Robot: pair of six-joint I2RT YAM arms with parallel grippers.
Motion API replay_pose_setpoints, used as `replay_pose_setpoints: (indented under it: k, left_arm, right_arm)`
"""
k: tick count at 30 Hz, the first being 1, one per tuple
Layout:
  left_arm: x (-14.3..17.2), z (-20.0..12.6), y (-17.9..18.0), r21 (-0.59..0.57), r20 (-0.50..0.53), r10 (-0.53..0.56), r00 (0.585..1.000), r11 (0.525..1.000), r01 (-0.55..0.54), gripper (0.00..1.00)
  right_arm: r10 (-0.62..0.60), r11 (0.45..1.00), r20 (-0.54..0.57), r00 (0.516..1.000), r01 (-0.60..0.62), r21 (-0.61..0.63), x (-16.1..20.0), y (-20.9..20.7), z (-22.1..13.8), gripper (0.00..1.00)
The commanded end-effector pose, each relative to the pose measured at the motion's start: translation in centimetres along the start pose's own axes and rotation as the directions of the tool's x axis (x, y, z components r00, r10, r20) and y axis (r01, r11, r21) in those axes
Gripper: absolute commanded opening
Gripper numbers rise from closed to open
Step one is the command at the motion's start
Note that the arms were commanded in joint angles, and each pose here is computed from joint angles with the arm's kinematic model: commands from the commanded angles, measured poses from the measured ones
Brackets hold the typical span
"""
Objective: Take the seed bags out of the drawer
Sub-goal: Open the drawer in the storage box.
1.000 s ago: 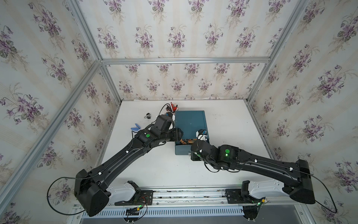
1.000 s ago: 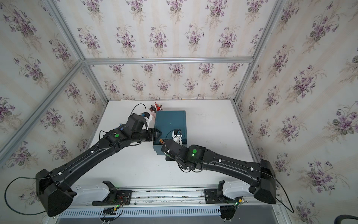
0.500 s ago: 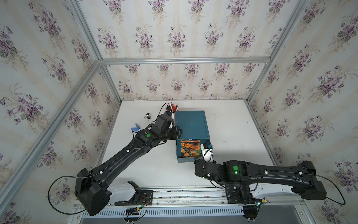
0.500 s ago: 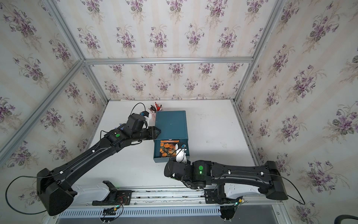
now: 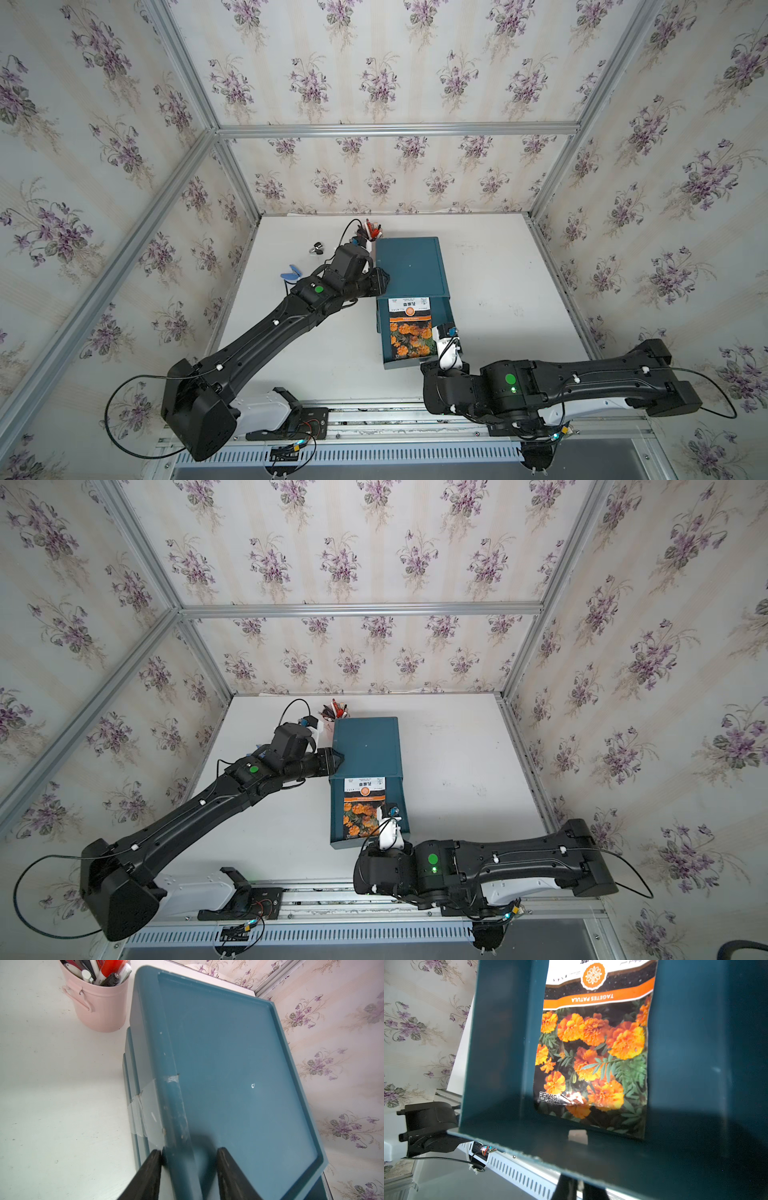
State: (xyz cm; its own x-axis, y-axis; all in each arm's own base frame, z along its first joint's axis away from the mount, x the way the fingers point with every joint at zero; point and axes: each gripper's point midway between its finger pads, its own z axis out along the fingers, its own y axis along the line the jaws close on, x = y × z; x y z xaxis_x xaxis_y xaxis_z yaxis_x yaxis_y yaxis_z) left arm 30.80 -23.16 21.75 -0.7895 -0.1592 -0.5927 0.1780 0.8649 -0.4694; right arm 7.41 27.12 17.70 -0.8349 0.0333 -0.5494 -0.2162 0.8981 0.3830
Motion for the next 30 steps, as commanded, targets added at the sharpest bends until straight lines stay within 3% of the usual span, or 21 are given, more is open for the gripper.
replay_pose_setpoints:
  k: [1,3,7,14,23,30]
  left_arm:
    - [4.0,0.0,4.2,-0.167,-0.152,-0.004,0.988,0.986,-0.022,0.46]
    - [4.1,0.0,4.1,-0.164,-0.153,0.000,0.988,0.986,-0.025,0.46]
    - [4.3,0.0,4.1,-0.159,-0.160,0.000,0.987,0.987,-0.026,0.46]
    - [4.9,0.1,4.1,-0.148,-0.171,-0.011,0.985,0.989,-0.014,0.45]
    - [5.2,0.2,4.1,-0.139,-0.178,-0.017,0.984,0.990,-0.008,0.44]
    - [5.6,0.2,4.5,-0.145,-0.183,-0.015,0.983,0.989,-0.012,0.44]
  right_arm:
    - [-0.035,0.998,-0.024,0.999,0.036,0.047,0.4,-1.2,-0.3,0.12]
    - [-0.042,0.999,-0.012,0.999,0.042,0.032,0.0,-0.8,-0.6,0.05]
    - [-0.067,0.998,0.008,0.998,0.067,-0.010,-0.4,1.1,-0.2,0.01]
    - [-0.087,0.995,0.013,0.996,0.086,0.048,-0.1,1.6,1.0,0.02]
    - [-0.039,0.999,0.109,0.993,0.037,0.022,-4.1,2.4,-0.2,0.00]
    - [-0.021,0.998,0.015,1.000,0.020,0.056,-0.9,0.5,1.9,0.00]
